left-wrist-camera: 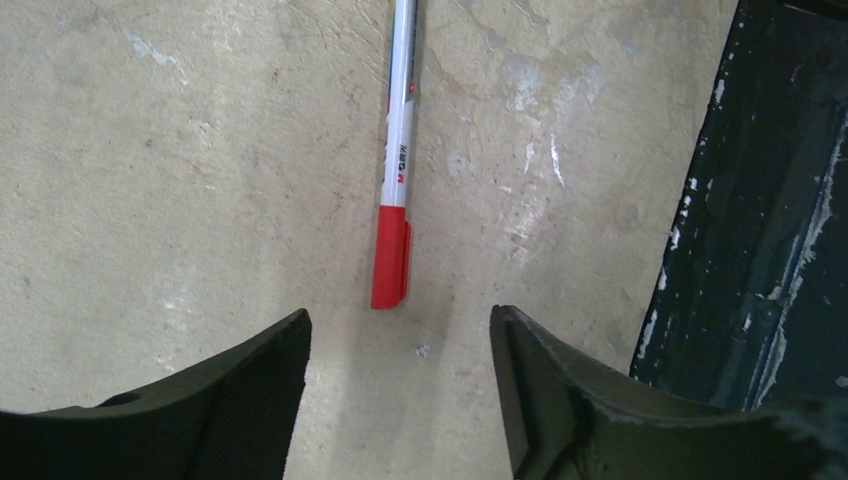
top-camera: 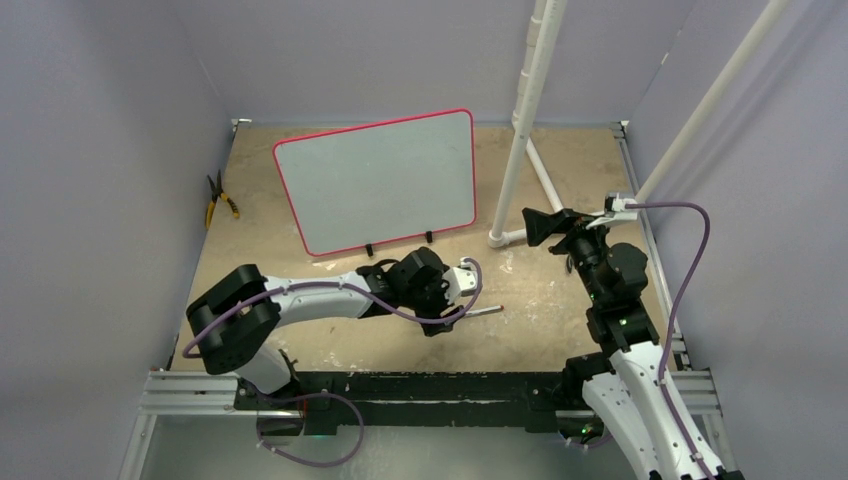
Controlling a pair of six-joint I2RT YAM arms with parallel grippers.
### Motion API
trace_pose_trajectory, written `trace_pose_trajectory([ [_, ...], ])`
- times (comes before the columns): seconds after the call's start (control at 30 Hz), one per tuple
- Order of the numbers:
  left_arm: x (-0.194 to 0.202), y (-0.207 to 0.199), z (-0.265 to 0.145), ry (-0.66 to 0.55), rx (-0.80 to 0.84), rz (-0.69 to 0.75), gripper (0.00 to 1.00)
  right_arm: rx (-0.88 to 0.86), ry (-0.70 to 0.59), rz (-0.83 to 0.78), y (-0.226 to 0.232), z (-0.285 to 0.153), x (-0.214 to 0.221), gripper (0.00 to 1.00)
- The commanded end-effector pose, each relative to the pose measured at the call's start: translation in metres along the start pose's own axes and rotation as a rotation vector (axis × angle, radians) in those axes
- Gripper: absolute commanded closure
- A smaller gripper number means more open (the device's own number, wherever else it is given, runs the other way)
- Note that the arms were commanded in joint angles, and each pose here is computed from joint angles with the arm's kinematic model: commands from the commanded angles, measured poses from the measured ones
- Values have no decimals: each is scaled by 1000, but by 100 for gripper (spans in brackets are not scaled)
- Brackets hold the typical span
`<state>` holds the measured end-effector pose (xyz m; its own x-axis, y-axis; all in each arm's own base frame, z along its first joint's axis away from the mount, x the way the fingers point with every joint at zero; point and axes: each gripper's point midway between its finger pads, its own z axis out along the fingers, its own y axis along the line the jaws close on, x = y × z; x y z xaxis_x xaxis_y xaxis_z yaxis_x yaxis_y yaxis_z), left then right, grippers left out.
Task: Write a sentence on the whiteboard
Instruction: Open the whiteboard marker at the center of the board.
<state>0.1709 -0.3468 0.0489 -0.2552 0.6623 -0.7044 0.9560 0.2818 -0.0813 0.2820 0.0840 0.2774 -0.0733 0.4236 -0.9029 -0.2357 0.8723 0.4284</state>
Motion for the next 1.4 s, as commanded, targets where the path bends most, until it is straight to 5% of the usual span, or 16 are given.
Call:
trace_pose_trajectory([
  [0.0,-33,6,10,-93,-21,24,47,-38,-48,-22,12,-2,-23,1],
  [0.4,-11,7,36,2,-37,29,67,-42,-48,-27,13,-4,-23,1],
  [0.73,24,0,38,149,-70,92,100,-36,-48,-31,13,-10,-25,2],
  [1.13,-25,3,-29,-5,-153,131,100,-55,10,-43,16,-10,-16,1],
  [1.37,-49,-1,-88,-148,-82,137,100,-275,246,-40,45,-14,37,1],
])
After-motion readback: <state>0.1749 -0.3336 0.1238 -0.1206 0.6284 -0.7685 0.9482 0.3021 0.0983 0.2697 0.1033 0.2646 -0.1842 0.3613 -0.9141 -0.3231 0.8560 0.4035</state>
